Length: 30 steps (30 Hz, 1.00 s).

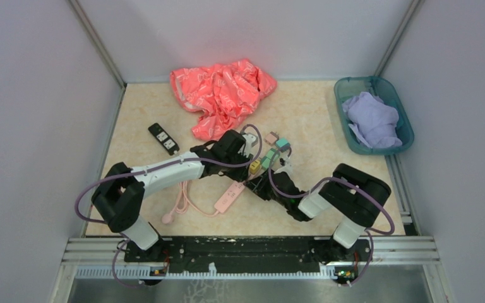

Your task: Insert the plug

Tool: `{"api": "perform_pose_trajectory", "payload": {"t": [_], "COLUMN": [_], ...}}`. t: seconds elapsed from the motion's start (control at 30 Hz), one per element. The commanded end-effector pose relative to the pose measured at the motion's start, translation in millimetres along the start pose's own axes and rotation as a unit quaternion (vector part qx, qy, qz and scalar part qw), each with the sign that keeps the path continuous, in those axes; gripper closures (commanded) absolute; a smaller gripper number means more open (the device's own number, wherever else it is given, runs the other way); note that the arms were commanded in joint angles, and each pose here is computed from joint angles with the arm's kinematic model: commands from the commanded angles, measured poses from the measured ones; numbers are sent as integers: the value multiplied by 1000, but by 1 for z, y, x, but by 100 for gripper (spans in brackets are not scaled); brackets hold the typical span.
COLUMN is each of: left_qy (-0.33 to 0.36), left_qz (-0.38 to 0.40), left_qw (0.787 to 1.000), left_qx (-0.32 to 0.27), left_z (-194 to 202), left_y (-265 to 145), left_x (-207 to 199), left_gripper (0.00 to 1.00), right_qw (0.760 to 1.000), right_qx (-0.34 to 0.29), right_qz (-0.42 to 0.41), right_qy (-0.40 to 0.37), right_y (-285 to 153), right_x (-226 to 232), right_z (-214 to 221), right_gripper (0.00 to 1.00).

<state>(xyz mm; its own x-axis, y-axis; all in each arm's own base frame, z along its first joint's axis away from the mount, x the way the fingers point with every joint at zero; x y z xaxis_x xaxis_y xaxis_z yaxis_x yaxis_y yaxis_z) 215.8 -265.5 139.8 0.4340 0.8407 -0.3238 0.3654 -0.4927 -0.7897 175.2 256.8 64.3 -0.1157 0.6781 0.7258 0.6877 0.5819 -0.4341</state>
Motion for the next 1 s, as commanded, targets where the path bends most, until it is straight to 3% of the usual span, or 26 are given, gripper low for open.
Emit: {"api": "perform_pose_trajectory", "payload": {"t": [0.0, 0.3, 0.97], "left_qy": [7, 13, 38], "left_qz": [-3, -21, -94], "left_qw": [1000, 1000, 994], "left_qx": [-10, -7, 26], "left_z": [-8, -5, 9], "left_y": [1, 8, 21], "left_x": [-5, -3, 0], "left_gripper": [100, 100, 100], "right_qw": [998, 999, 999], "right_qx": [24, 26, 3], "right_qz": [46, 44, 29], "right_qy": [-22, -17, -26], "right_y": [0, -2, -14], "right_x": [-13, -14, -7], "right_z": [12, 13, 3], "right_gripper": [78, 86, 84]}}
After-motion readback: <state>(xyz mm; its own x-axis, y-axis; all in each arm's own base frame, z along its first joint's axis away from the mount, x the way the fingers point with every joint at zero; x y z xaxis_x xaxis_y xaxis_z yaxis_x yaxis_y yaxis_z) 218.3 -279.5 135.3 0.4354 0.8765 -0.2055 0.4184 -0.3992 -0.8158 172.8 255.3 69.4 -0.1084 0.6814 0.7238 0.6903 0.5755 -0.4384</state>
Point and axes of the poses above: each gripper's point midway between its finger pads, its own y axis out along the fingers, its own x axis along the line the jaws close on, z = x × y, the point moved 8 cm from there along -y, back along the fingers, and after that the axes turned 14 degrees about -y, right-handed, at the moved point
